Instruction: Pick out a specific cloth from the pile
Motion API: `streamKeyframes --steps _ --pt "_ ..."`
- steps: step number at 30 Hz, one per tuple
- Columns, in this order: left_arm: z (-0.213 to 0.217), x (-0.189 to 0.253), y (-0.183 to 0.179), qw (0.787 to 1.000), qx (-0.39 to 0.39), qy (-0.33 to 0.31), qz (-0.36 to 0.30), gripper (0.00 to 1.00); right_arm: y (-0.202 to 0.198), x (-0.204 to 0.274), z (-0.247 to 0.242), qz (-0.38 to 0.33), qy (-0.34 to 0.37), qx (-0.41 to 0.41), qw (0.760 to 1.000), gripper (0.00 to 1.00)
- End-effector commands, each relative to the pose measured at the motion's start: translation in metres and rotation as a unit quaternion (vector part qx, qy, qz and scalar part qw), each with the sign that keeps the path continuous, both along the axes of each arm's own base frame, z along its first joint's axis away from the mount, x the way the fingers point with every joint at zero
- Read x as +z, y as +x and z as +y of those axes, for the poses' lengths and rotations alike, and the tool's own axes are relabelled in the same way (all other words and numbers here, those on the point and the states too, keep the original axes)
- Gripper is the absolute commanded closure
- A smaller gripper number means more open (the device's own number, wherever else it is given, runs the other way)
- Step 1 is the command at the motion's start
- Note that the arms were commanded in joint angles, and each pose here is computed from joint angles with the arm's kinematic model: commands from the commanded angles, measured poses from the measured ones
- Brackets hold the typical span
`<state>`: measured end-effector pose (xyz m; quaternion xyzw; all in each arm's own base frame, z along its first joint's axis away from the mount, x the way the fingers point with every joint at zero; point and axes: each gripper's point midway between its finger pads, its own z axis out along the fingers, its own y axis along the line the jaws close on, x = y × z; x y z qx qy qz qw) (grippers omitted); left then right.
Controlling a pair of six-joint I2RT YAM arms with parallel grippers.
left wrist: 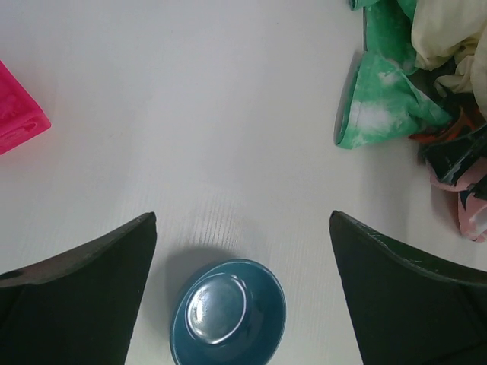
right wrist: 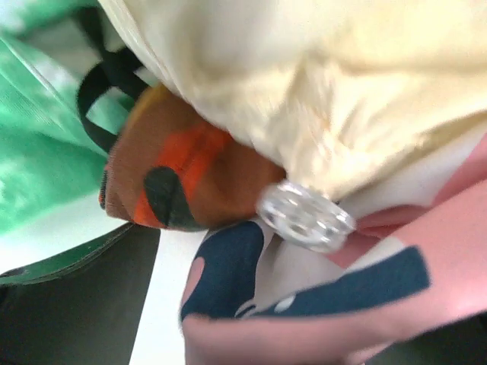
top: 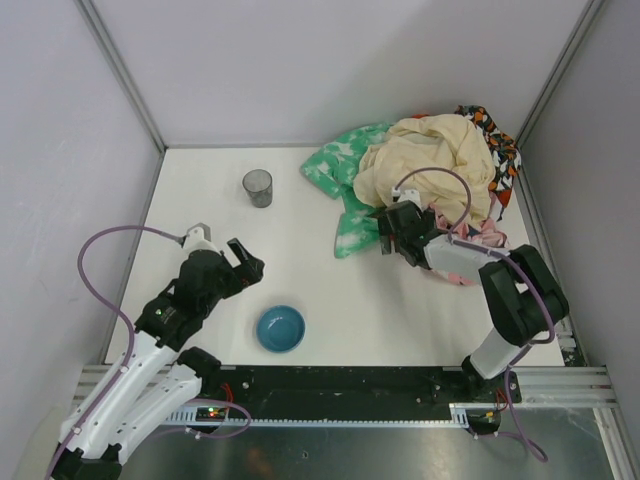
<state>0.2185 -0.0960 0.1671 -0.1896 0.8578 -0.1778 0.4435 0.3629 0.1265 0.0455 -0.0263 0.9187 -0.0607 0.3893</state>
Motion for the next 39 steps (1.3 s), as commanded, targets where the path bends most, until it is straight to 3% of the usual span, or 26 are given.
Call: streamKeyframes --steps 1,9,13,19,23,26,29,33,35,39 --pt "0.003 0.017 0.009 1.000 0.013 0.002 -0.028 0.00 0.060 0.052 0.010 -0.104 -0.064 0.054 0.991 0.01" --pt "0.005 0.018 0.011 0.999 0.021 0.006 -0.029 0.00 0.092 0.039 0.005 -0.086 -0.133 0.083 0.984 0.01" --pt "0.006 0.020 0.011 0.999 0.022 0.006 -0.031 0.00 0.111 0.038 0.007 -0.103 -0.220 0.127 0.962 0.01" --pt "0.009 0.022 0.013 0.999 0.032 0.008 -0.035 0.00 0.144 0.075 -0.034 -0.182 -0.341 0.016 0.922 0.03" --pt "0.011 0.024 0.016 0.998 0.039 0.015 -0.036 0.00 0.161 0.128 -0.066 -0.252 -0.406 -0.066 0.876 0.38" --pt "0.013 0.027 0.019 0.998 0.045 0.019 -0.038 0.01 0.167 0.178 -0.086 -0.298 -0.448 -0.119 0.835 0.51" --pt "0.007 0.031 0.024 0.998 0.034 0.020 -0.041 0.00 0.177 0.218 -0.099 -0.320 -0.453 -0.155 0.818 0.56" --pt "-0.011 0.038 0.033 0.999 -0.011 0.018 -0.051 0.00 0.197 0.240 -0.109 -0.317 -0.408 -0.159 0.841 0.56" --pt "-0.021 0.039 0.038 0.998 -0.036 0.016 -0.055 0.00 0.210 0.237 -0.113 -0.299 -0.365 -0.146 0.870 0.56" --pt "-0.040 0.035 0.047 0.996 -0.076 0.016 -0.053 0.00 0.237 0.221 -0.136 -0.263 -0.208 -0.144 0.931 0.56"
